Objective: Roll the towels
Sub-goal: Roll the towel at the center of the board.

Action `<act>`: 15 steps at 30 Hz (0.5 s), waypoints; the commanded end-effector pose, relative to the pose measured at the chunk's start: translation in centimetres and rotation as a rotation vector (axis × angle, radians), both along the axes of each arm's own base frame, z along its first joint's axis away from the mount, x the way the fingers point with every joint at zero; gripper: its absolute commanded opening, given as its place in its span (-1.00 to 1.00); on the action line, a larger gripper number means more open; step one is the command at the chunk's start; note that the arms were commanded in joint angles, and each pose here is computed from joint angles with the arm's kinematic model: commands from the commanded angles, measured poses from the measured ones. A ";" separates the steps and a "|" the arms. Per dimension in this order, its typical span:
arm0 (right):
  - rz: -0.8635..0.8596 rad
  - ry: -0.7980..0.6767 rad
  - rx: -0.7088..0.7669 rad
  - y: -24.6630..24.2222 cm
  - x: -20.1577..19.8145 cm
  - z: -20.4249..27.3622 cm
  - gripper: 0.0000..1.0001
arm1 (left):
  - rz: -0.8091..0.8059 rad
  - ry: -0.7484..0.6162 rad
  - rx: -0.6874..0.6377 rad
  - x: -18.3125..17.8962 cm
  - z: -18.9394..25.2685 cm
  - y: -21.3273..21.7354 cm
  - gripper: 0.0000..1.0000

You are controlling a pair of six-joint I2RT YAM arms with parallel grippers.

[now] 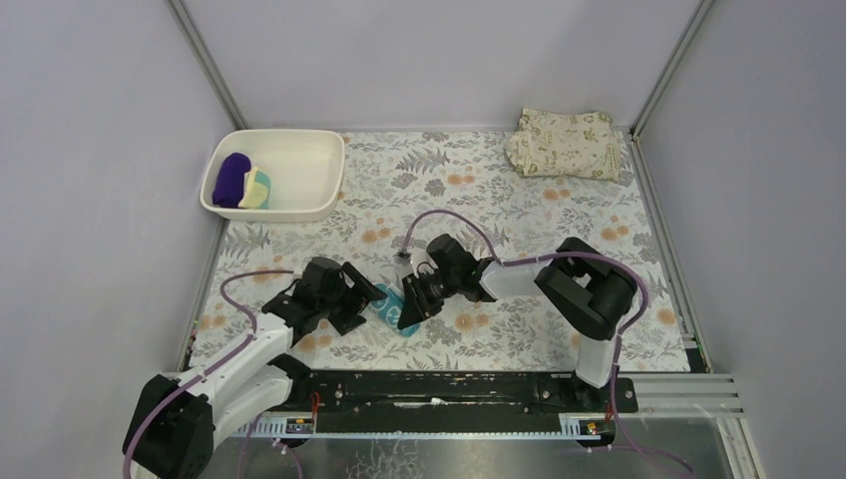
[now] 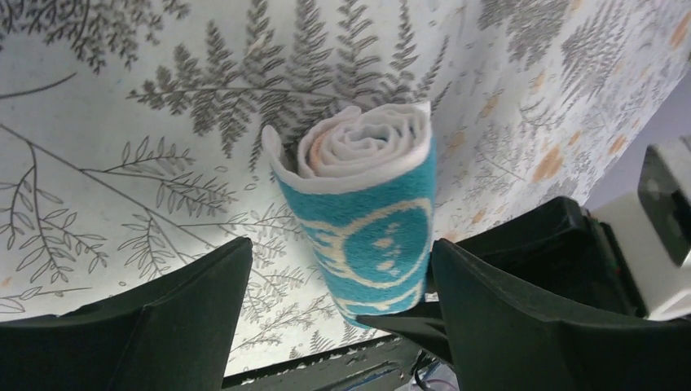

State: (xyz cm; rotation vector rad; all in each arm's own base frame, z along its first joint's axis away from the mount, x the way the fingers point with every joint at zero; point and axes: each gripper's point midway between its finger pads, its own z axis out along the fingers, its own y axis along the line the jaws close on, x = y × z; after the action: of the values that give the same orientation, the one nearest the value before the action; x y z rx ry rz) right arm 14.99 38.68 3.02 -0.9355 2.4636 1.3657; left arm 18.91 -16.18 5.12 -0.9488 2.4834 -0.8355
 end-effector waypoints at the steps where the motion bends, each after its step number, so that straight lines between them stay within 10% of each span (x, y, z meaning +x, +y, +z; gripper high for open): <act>1: -0.013 0.320 -0.059 -2.1 -3.6 -2.8 -0.63 | -0.002 0.015 -0.074 -0.4 -0.2 -0.9 0.60; 15: -0.126 0.414 -0.083 -2.4 -2.8 -4.1 -0.59 | -0.036 0.042 -0.157 -0.8 -1.9 -3.0 0.23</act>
State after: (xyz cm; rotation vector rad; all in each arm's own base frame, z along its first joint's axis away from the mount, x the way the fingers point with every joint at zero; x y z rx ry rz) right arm 13.81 38.75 2.81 -0.6645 2.5873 1.7351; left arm 18.23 -17.99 3.34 -0.9896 2.5239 -0.9489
